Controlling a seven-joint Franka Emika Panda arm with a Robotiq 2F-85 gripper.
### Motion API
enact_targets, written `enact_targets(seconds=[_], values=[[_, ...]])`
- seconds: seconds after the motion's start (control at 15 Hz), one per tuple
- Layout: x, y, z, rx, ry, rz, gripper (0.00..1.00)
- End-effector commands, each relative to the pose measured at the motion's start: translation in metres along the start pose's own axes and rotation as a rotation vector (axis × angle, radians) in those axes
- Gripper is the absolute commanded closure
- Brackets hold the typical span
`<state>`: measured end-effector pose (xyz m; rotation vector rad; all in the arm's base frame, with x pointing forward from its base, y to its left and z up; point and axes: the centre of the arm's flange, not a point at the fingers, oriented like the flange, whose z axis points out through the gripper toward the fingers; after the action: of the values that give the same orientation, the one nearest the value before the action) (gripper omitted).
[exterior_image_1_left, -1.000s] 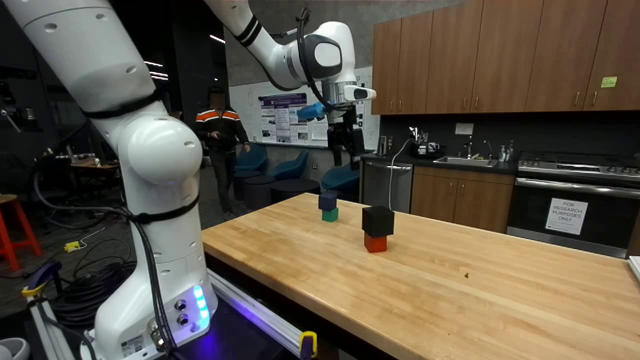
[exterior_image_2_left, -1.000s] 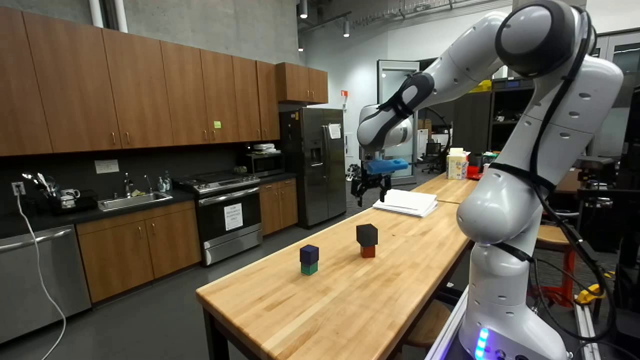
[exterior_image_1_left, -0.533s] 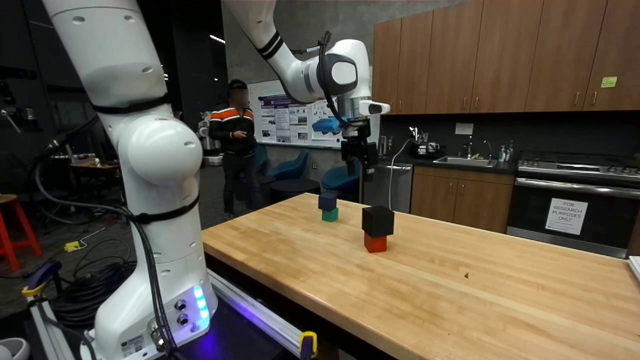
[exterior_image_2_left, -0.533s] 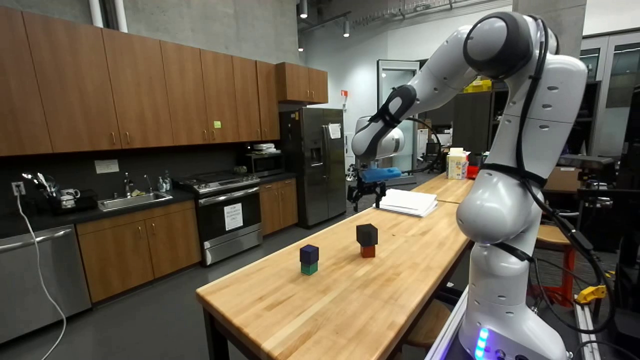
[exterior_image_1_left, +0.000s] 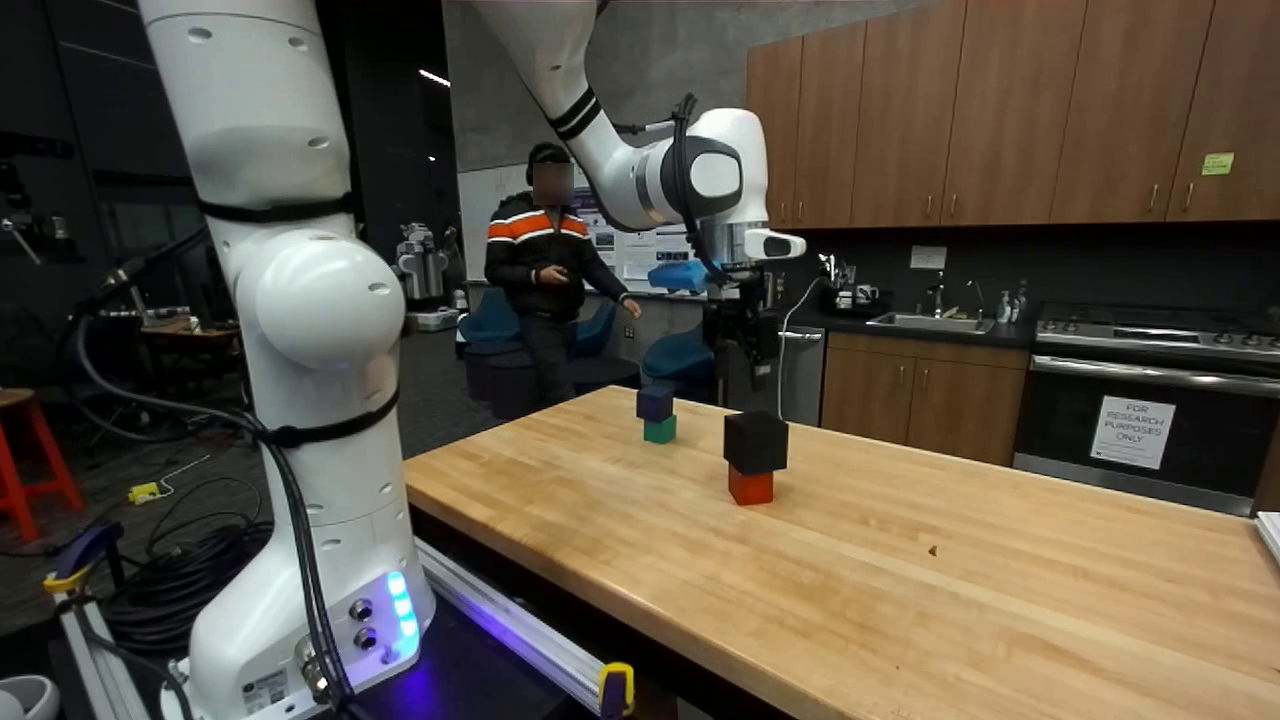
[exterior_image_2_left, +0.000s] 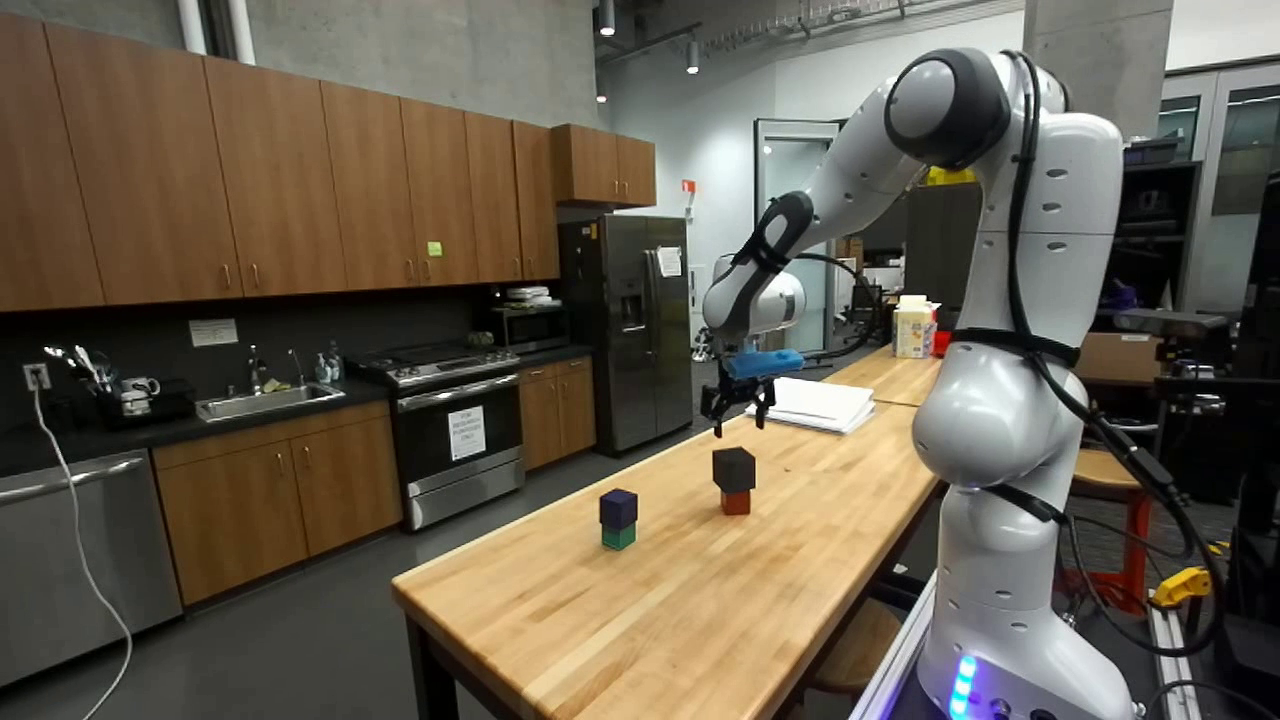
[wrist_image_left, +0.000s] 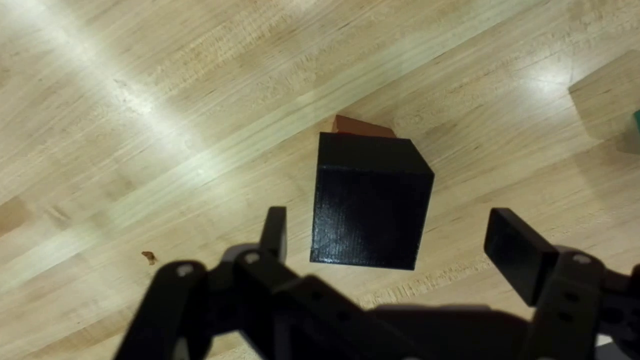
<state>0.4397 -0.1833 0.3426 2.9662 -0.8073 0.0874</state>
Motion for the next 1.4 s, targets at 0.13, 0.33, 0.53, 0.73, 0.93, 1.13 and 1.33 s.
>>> enact_targets(seconds=[0.13, 0.33, 0.53, 0.73, 0.93, 1.13, 1.33], values=[[0.018, 0.001, 0.023, 0.019, -0.014, -0.019, 0.00], [0.024, -0.001, 0.031, 0.024, -0.028, -0.020, 0.00], [0.029, -0.002, 0.039, 0.021, -0.041, -0.023, 0.00], [0.033, -0.003, 0.047, 0.018, -0.056, -0.025, 0.00], [0.037, -0.004, 0.054, 0.011, -0.065, -0.027, 0.00], [0.040, -0.006, 0.058, 0.003, -0.070, -0.033, 0.26], [0.041, -0.006, 0.059, 0.002, -0.071, -0.038, 0.47]])
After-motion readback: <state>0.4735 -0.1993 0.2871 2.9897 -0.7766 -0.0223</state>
